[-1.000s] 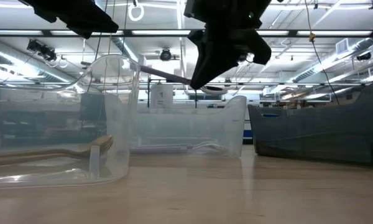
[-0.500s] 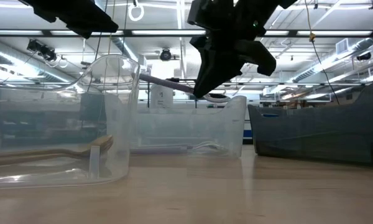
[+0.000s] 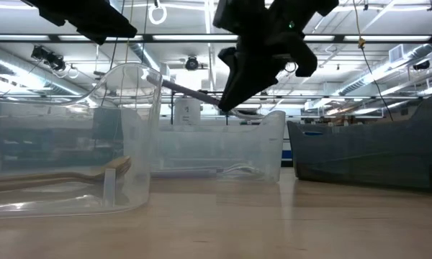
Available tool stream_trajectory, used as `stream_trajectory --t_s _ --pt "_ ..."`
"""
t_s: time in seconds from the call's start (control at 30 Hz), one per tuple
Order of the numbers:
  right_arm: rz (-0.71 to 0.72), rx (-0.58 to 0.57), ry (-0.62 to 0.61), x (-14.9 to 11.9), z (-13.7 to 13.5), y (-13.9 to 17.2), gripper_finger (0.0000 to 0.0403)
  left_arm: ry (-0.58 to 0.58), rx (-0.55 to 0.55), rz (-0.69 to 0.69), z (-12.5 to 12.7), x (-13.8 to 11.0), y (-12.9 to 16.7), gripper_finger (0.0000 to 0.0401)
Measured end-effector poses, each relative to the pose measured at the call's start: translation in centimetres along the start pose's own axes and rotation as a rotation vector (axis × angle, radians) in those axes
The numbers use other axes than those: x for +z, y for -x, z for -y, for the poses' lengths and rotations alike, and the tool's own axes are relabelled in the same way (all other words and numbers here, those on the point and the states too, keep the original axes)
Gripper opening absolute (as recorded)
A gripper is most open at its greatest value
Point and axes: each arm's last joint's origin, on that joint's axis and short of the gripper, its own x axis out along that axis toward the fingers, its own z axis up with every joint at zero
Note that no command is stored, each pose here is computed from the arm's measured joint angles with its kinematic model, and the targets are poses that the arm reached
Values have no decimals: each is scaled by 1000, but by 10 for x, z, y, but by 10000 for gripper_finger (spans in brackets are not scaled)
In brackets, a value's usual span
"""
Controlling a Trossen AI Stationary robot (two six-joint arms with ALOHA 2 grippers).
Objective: Sort silverware by color (type)
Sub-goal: Put the blue spoon into the top transparent bin, then put the gold spoon into the bottom transparent bin
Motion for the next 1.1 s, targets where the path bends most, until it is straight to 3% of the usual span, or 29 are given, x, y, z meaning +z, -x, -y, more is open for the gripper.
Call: stream_trajectory --t_s 0.5,0.87,1.1 --pt "-20 8 -141 -30 -1 -19 28 8 -2 12 0 1 0 116" --pt "-17 20 -171 -21 6 -12 102 26 41 8 -10 2 -5 116" --pt "-68 32 -166 -15 10 1 120 103 98 5 -23 4 -12 116"
